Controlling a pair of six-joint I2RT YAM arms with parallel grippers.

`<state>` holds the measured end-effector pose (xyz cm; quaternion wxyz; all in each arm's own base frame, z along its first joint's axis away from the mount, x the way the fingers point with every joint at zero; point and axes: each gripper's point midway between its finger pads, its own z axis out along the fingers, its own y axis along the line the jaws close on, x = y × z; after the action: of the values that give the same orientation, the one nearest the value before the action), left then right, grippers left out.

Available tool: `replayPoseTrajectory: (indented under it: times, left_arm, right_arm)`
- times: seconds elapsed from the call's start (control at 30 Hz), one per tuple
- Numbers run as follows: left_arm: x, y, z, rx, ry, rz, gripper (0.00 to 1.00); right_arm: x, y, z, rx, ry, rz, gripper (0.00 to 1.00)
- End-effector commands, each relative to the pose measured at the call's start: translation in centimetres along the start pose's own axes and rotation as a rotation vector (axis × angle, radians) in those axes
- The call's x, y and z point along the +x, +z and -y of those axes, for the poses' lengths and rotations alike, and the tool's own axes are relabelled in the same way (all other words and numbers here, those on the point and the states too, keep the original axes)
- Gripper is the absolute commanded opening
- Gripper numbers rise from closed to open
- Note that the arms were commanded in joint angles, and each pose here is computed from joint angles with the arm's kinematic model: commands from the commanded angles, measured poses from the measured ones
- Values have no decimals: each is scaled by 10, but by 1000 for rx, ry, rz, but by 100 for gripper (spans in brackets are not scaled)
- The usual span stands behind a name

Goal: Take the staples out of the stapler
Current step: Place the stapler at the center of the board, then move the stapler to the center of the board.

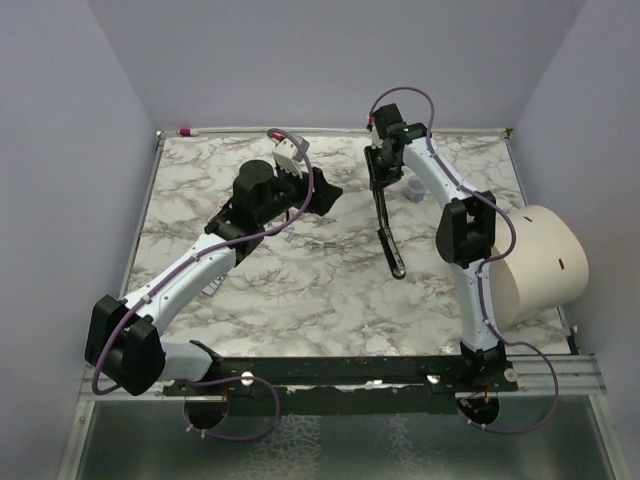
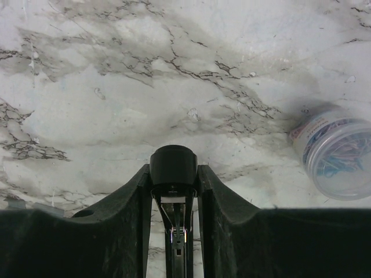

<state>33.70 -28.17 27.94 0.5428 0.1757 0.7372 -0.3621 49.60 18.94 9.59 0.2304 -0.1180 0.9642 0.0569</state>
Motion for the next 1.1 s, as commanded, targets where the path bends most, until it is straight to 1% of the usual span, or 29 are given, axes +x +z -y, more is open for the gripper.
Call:
replayPoseTrajectory:
  times: [0.0, 0.07, 0.23, 0.3, 0.37, 0.43, 0.53, 0.6, 0.63, 0.7, 0.77, 0.83, 0.87, 1.0, 1.07]
  left_arm:
    - [-37, -9, -2, 10, 71, 61, 73]
    - [-42, -11, -6, -2, 89, 72, 73]
    - [-33, -17, -18, -31, 110, 71, 73]
    - [-28, -20, -22, -46, 120, 66, 73]
    - [-22, -22, -28, -67, 128, 60, 74]
    - [-20, -25, -30, -81, 145, 54, 74]
    - [-23, -31, -36, -118, 172, 58, 75]
    - [-24, -34, -38, -132, 182, 58, 75]
    - [-23, -35, -38, -135, 182, 59, 75]
    - [-25, -37, -36, -132, 185, 62, 75]
    - [-27, -38, -34, -130, 187, 68, 75]
    - [-28, -41, -33, -132, 192, 72, 75]
    - [-30, -42, -33, -133, 194, 76, 76]
    - [-33, -44, -30, -135, 200, 83, 76]
    - [-32, -44, -30, -136, 199, 79, 76]
  right_arm:
    - [-13, 20, 5, 46, -7, 25, 12]
    - [-18, 26, 4, 47, -20, 43, 12]
    - [-27, 41, 1, 34, -48, 82, 21]
    - [-29, 45, -1, 27, -58, 83, 27]
    - [-30, 47, -2, 20, -65, 80, 36]
    - [-32, 43, -4, 8, -77, 86, 49]
    - [-40, 26, -7, -10, -90, 120, 68]
    - [-43, 9, -8, -17, -96, 140, 78]
    - [-43, 1, -8, -18, -99, 146, 82]
    - [-38, -14, -8, -22, -103, 148, 85]
    - [-21, -29, -7, -29, -92, 128, 87]
    - [12, -35, -10, -64, -83, 79, 87]
    - [27, -47, -11, -76, -71, 72, 87]
    - [103, -50, -9, -98, -20, -15, 89]
    - [134, -53, -11, -126, -11, -60, 92]
